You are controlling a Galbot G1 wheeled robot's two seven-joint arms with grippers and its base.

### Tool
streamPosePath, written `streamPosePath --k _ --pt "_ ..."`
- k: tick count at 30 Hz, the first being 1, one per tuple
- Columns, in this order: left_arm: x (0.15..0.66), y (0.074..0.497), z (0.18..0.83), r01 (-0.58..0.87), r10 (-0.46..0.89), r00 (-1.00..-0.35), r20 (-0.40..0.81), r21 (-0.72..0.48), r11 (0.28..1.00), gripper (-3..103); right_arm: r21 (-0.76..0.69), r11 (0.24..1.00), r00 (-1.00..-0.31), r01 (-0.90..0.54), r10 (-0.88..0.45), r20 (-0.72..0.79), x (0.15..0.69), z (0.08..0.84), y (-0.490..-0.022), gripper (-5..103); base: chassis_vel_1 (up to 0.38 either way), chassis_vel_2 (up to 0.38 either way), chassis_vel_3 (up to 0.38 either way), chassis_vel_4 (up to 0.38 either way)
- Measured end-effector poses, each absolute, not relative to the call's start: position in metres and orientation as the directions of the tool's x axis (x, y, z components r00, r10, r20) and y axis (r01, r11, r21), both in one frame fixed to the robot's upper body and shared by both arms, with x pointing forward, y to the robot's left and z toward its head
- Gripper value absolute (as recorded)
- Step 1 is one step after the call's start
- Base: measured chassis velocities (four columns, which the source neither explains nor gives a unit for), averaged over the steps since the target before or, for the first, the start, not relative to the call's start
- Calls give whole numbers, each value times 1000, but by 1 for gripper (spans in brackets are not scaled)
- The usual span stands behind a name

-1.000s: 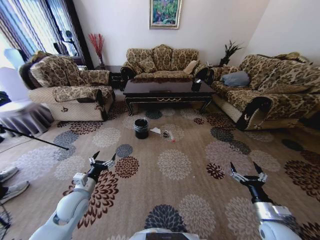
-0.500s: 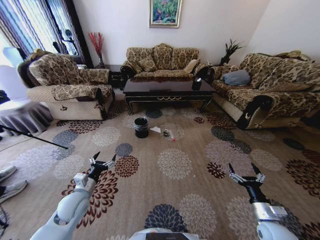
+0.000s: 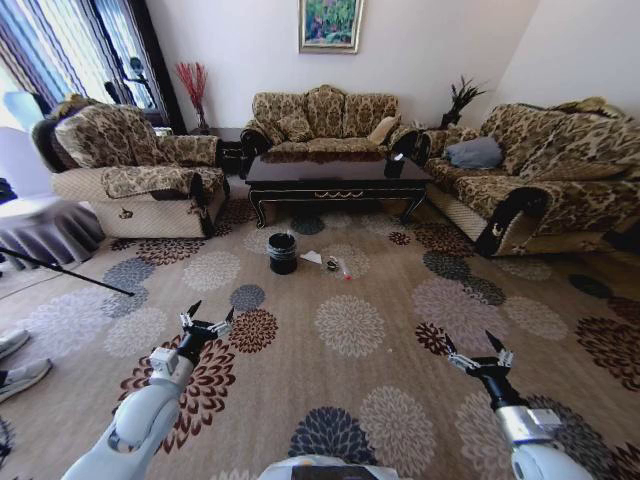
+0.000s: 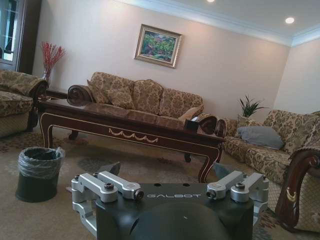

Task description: Move to the front of the table and pick up the trash from the floor, then place it into the trash bin.

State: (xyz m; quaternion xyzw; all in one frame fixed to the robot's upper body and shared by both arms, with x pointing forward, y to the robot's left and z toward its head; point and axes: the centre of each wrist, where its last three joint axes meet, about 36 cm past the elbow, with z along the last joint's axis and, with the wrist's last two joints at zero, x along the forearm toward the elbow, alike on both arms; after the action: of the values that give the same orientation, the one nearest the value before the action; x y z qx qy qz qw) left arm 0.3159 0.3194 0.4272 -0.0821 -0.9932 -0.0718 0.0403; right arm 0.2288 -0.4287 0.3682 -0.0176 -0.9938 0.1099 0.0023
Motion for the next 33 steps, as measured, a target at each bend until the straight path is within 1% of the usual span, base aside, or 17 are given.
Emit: streamPosePath --k 8,11,14,33 --pt "315 319 428 167 156 -984 89 131 977 100 -210 976 -999 48 48 -5 233 374 -428 100 0 0 0 0" --pt "315 320 428 158 148 -985 87 126 979 100 -263 960 -996 92 91 -17 236 372 -430 100 0 0 0 0" --pt "313 320 427 154 144 -986 89 122 980 100 -267 958 -994 107 103 -30 236 370 -429 100 0 0 0 0" --pt "306 315 426 163 152 -983 103 114 980 100 -250 964 -995 95 87 -44 219 367 -423 100 0 0 0 0"
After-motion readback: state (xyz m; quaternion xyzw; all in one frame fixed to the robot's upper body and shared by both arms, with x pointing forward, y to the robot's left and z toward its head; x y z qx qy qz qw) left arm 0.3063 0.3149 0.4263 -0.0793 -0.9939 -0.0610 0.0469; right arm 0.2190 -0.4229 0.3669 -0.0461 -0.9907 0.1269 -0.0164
